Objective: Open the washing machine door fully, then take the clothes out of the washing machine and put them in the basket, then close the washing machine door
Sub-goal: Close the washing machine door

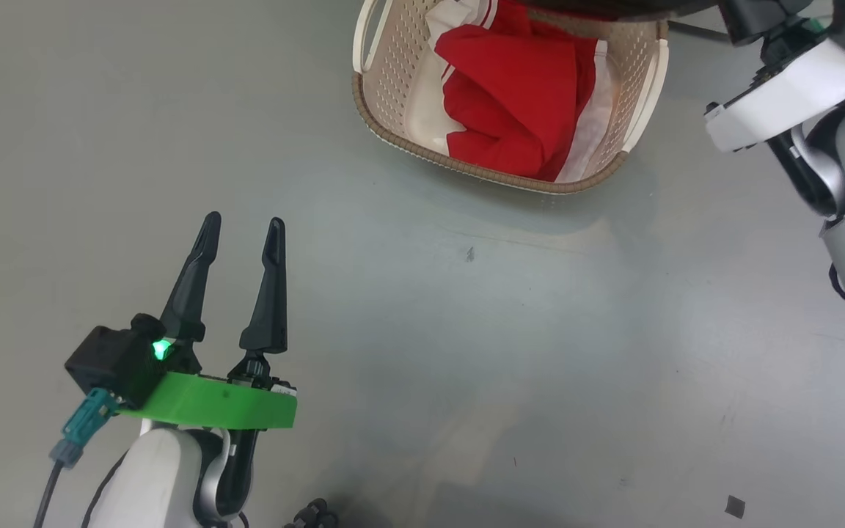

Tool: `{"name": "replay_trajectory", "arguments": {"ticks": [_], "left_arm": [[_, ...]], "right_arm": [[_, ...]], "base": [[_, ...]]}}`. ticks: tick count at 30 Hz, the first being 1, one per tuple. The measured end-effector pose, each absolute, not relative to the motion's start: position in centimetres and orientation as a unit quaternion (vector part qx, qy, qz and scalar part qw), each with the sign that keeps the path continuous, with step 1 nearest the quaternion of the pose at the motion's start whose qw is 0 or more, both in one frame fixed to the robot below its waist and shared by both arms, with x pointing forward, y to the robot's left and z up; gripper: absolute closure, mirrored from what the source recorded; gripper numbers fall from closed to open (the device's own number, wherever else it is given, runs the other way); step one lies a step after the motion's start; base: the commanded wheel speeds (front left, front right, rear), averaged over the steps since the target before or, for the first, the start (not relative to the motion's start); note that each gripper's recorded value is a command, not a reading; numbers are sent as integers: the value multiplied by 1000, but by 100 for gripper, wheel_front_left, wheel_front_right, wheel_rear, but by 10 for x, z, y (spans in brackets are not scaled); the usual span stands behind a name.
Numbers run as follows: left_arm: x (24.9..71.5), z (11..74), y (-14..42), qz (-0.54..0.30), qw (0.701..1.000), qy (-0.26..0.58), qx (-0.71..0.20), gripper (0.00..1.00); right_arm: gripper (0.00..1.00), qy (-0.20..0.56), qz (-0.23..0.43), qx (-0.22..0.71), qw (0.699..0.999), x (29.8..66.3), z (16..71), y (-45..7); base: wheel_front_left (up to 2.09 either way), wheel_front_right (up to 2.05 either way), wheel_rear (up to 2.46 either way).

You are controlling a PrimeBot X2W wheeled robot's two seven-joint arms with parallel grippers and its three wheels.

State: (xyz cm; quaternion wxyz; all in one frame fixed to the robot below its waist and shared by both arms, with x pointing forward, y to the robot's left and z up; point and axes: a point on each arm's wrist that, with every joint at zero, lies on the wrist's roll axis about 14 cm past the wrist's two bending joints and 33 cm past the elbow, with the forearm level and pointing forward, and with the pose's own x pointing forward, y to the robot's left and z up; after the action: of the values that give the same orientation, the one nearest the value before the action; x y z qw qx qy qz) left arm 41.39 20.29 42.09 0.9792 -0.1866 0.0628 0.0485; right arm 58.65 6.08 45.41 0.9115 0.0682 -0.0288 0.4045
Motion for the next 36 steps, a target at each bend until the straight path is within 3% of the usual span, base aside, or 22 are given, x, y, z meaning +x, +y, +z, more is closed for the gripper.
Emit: {"name": "replay_trajectory", "arguments": {"ticks": [21,36], "left_arm": [[428,398,198,51,974,89,-203,0],[426,395,209,73,973,93,-201,0]], "right_arm": [[100,-73,359,23,930,677,460,39],[100,-81,365,-1,927,693,457,53]], "base": [[0,0,0],[0,0,0]]}}
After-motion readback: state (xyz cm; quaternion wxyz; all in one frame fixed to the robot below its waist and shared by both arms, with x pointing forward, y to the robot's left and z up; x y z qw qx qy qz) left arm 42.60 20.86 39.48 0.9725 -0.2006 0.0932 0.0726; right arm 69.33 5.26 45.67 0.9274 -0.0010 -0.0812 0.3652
